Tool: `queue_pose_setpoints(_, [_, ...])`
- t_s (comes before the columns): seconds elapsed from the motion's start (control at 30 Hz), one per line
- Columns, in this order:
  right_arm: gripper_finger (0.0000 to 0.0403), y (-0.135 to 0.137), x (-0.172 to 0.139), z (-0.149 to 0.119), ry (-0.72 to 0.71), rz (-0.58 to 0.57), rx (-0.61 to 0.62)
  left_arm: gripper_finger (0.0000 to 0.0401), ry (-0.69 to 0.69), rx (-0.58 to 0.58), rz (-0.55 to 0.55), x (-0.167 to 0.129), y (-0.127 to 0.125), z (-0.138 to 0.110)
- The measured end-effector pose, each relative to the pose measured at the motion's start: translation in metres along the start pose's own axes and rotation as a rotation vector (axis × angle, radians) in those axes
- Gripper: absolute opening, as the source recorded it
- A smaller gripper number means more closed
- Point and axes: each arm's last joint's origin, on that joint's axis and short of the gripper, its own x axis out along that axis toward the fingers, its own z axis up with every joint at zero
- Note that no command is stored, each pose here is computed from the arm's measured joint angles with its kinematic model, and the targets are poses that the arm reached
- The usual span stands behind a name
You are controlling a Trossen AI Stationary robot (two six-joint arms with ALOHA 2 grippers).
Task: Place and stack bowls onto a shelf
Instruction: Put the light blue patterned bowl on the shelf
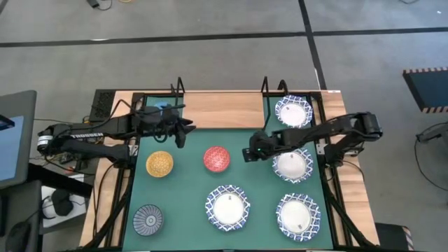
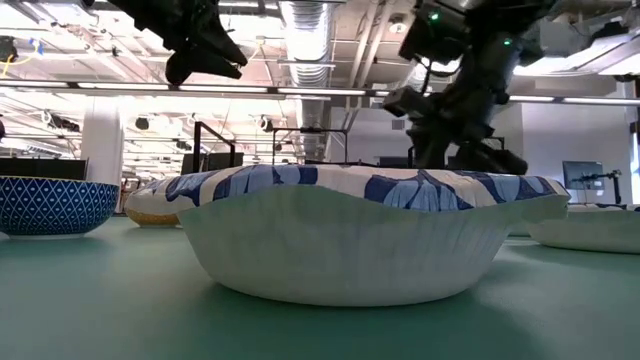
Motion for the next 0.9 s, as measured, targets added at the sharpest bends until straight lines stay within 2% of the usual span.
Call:
queue_pose_setpoints(0.23, [0.0162,0.015,0.026,0.017,0.013,-0.034,-0.111,0.0125,0.047,0.052,0.019,0.0,0.002,-0.005])
queue_pose_setpoints(0.4, [0.0162,0.042,0.04,0.037,0.022,0.026,-0.214,0.0125,0.135,0.105,0.059,-0.001,0.006,-0.013])
queue_pose_setpoints(0.53, [0.0162,0.058,0.039,0.045,0.014,0.047,-0.26,0.0125,0.211,0.065,0.092,-0.003,0.009,-0.02])
queue_pose_setpoints(0.7, [0.0162,0.064,0.035,0.049,0.007,0.048,-0.299,0.0125,0.271,0.002,0.134,-0.004,0.012,-0.027])
queue_pose_setpoints(0.9, [0.0162,0.051,0.024,0.05,0.042,-0.067,-0.313,0.0125,0.304,-0.047,0.162,-0.006,0.014,-0.03])
